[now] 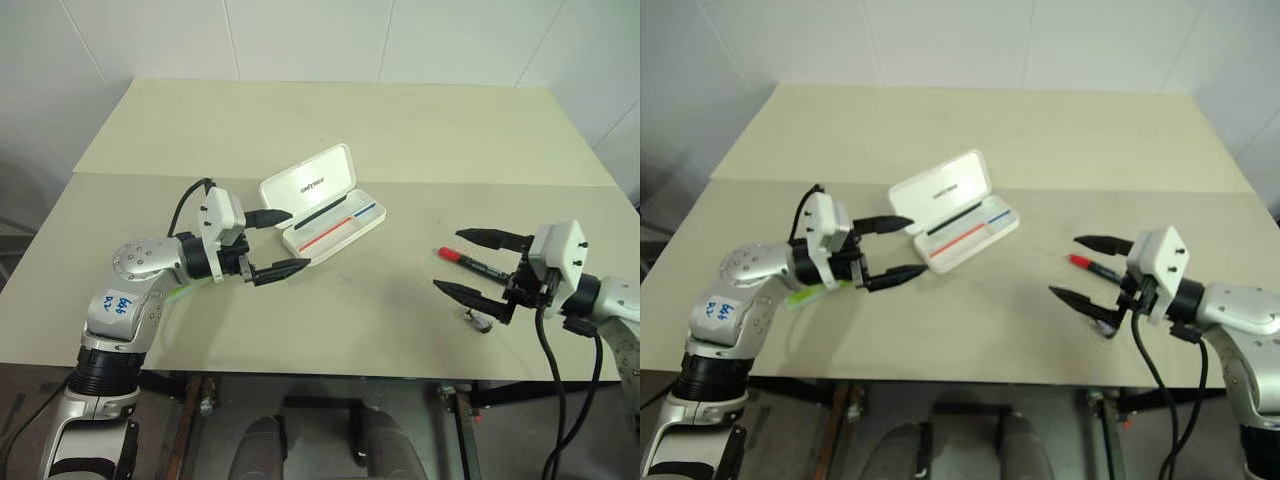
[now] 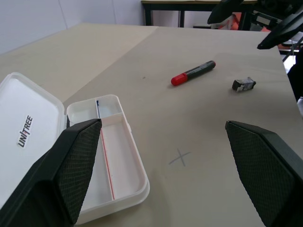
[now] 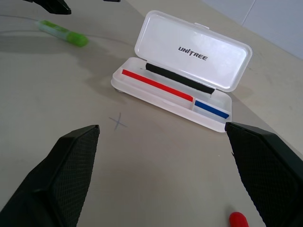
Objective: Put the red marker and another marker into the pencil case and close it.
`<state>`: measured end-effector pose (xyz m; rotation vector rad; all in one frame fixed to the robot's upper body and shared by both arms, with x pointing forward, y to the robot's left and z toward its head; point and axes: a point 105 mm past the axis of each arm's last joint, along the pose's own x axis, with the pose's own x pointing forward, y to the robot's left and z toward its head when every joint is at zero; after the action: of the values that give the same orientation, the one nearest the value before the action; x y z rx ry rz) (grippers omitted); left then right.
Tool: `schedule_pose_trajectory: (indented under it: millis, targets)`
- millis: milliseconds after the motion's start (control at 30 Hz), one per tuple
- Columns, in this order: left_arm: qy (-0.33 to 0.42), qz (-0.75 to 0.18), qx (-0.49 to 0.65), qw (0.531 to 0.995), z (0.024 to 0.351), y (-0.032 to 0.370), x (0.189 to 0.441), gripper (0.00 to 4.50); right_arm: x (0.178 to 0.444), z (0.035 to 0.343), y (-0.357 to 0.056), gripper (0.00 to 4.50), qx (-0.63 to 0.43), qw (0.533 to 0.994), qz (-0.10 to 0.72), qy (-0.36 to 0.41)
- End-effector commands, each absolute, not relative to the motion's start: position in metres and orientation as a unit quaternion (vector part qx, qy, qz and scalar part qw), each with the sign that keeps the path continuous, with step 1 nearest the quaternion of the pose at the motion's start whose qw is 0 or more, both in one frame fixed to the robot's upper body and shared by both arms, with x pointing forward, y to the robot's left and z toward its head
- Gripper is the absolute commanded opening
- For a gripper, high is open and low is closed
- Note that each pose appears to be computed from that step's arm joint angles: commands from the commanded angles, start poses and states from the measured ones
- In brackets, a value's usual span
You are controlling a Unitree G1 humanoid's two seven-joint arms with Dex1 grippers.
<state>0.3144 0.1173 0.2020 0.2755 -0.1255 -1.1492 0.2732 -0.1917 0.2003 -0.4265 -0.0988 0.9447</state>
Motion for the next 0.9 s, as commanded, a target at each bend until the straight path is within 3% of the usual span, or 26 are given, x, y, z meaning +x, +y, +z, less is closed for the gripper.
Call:
schedule_pose_trajectory:
  millis: [33, 467, 600, 700, 900]
  targets:
    - [-0.076, -0.532, 0.139, 0.832, 0.209, 0.115, 0.315, 4.46, 0.277, 0.214, -0.184, 4.5, -0.217, 0.863, 0.449, -0.079]
    - [-0.043, -0.487, 0.126, 0.863, 0.193, 0.1, 0.315, 4.46, 0.281, 0.209, -0.165, 4.5, -0.203, 0.848, 0.483, -0.082]
    - [-0.021, -0.475, 0.115, 0.872, 0.182, 0.092, 0.316, 3.58, 0.284, 0.211, -0.157, 4.5, -0.198, 0.843, 0.49, -0.096]
    - [-0.001, -0.456, 0.113, 0.883, 0.171, 0.091, 0.32, 2.52, 0.282, 0.214, -0.144, 4.5, -0.194, 0.837, 0.499, -0.11]
    - [0.038, -0.42, 0.117, 0.899, 0.152, 0.085, 0.334, 2.52, 0.277, 0.216, -0.132, 4.5, -0.189, 0.832, 0.507, -0.124]
